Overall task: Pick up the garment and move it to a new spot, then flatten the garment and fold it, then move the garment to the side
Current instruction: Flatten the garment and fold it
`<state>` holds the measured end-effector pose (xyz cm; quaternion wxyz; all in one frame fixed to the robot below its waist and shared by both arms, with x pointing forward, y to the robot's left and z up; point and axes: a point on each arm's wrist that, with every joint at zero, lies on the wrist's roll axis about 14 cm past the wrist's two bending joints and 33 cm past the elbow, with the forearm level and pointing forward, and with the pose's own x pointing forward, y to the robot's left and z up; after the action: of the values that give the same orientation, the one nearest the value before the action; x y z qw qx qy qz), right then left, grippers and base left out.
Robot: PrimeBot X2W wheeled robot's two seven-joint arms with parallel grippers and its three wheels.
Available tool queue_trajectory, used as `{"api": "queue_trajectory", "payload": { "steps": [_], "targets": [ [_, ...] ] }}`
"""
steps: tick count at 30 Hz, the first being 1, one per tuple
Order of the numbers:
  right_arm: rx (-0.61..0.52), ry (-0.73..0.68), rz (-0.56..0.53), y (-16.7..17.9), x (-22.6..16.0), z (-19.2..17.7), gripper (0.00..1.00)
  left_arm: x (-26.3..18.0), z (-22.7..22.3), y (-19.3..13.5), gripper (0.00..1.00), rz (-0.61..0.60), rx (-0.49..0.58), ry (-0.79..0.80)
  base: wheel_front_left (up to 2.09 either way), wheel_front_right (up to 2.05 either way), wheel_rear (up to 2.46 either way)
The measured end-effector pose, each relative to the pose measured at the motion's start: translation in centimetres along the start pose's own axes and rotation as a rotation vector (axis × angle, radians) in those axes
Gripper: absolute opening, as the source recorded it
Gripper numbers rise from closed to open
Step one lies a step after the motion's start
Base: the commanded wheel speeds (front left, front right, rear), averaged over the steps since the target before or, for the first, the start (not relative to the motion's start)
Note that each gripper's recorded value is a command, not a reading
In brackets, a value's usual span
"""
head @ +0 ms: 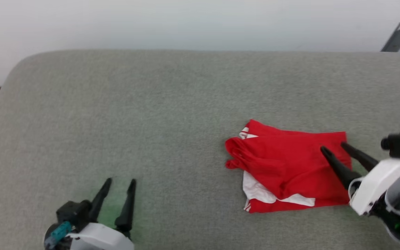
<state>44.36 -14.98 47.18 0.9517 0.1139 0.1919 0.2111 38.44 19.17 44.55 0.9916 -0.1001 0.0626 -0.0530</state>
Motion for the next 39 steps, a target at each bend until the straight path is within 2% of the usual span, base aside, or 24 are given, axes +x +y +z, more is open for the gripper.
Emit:
{"api": "queue_trajectory", "payload": {
  "steps": [7, 11, 16, 18, 33, 39],
  "targets": [
    [-0.016, -0.215, -0.085, -1.7, -3.3, 0.9, 1.00, -1.0, 0.4, 0.3, 1.00, 0.012, 0.008, -0.013, 0.00, 0.00, 0.00],
    [-0.019, -0.281, -0.145, -3.0, -5.2, 1.3, 1.00, -2.0, 1.0, 0.6, 1.00, 0.022, 0.021, -0.037, 0.00, 0.00, 0.00],
    [0.035, -0.341, -0.185, -3.4, -7.3, 1.4, 1.00, -3.8, 2.0, 1.6, 1.00, 0.062, 0.034, -0.075, 0.00, 0.00, 0.00],
    [0.006, -0.371, -0.197, -3.6, -8.2, 2.1, 1.00, -4.4, 2.2, 1.7, 1.00, 0.070, 0.032, -0.087, 0.00, 0.00, 0.00],
    [-0.089, -0.443, -0.227, -3.5, -12.5, 2.5, 1.00, -8.2, 4.5, 3.4, 1.00, 0.139, 0.048, -0.175, 0.00, 0.00, 0.00],
    [-0.098, -0.451, -0.243, -3.3, -13.8, 2.4, 1.00, -9.4, 3.9, 3.5, 1.00, 0.154, 0.023, -0.165, 0.00, 0.00, 0.00]
  ]
}}
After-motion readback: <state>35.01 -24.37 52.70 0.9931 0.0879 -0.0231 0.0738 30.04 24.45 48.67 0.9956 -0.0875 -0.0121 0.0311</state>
